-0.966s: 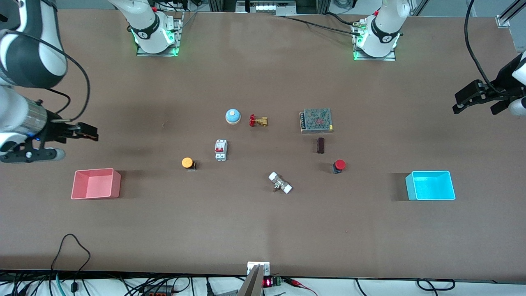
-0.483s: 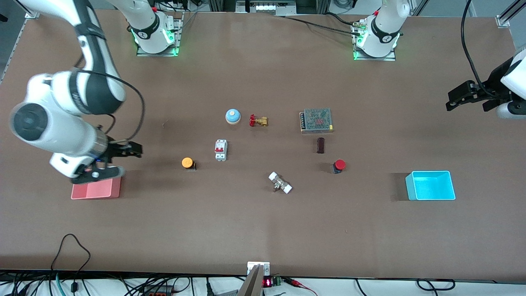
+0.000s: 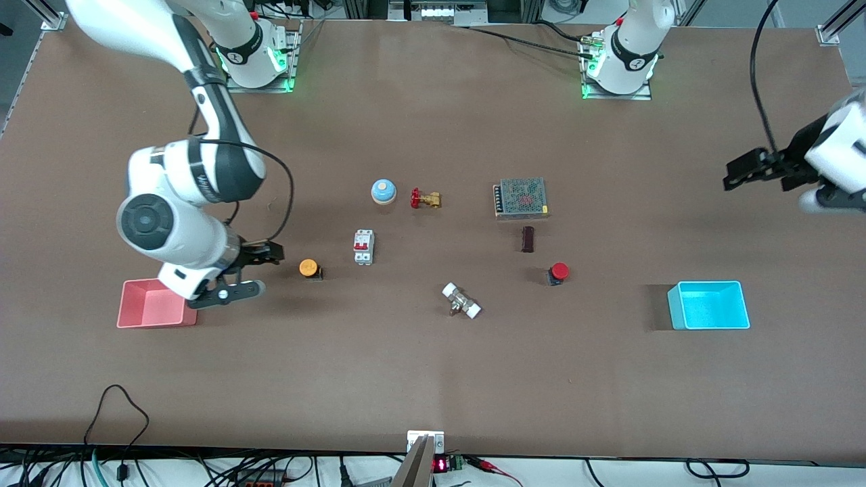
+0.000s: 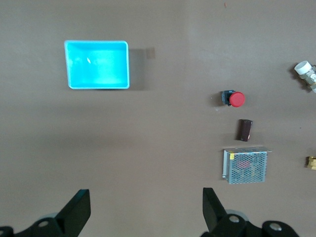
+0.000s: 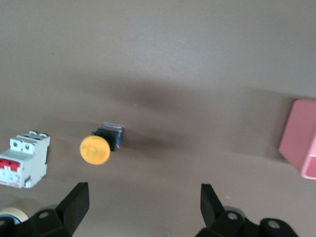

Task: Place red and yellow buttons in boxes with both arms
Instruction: 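Reach the right gripper to the yellow button while the left gripper reaches the red button, then grasp the yellow button with the right gripper while the left gripper grasps the red button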

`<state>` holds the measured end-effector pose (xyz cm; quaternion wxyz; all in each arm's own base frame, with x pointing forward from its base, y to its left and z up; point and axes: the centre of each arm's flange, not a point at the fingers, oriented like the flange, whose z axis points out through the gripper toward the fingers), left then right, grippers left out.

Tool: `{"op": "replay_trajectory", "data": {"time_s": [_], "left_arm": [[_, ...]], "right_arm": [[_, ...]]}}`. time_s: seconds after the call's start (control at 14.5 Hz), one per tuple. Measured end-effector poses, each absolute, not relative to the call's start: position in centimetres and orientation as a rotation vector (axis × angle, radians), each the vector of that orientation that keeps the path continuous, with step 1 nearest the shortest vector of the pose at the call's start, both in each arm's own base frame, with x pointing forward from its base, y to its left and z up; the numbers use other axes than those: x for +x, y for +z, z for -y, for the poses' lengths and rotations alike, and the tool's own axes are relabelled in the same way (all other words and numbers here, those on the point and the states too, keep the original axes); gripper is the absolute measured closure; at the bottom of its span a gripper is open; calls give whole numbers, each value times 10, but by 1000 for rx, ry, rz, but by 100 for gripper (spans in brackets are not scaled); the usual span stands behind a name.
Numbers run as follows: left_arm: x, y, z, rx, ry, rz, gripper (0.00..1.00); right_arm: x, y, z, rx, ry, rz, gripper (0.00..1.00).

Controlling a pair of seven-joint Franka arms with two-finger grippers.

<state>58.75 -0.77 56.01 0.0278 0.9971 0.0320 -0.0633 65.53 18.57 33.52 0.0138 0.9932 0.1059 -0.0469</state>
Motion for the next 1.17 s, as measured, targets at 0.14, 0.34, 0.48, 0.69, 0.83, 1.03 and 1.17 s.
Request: {"op": "replay_trajectory", "data": {"time_s": [0.14,0.34,0.48,0.69,0.83,1.03,1.17], "left_arm": [[603,521,12,3051,-280,-183,0],[623,465,45,3043,-359,-231,0],[629,436,71,3045,-416,-234,0],[632,408,103,3053,-453,-247,0],[638,396,114,3054,-412,-269,0],[649,366,135,3050,-347,-314,0],[654,342,150,3034,-335,-335,0]], "right_arm": [[655,319,-199,3092,-137,-326,0],[654,296,-211,3102,-146,-315,0],[654,285,-215,3129,-165,-290,0],[653,272,-217,3135,-192,-282,0],[650,265,-223,3132,-204,-294,0],[645,254,-237,3123,-216,-324,0],[643,243,-241,3117,-232,-330,0]]}}
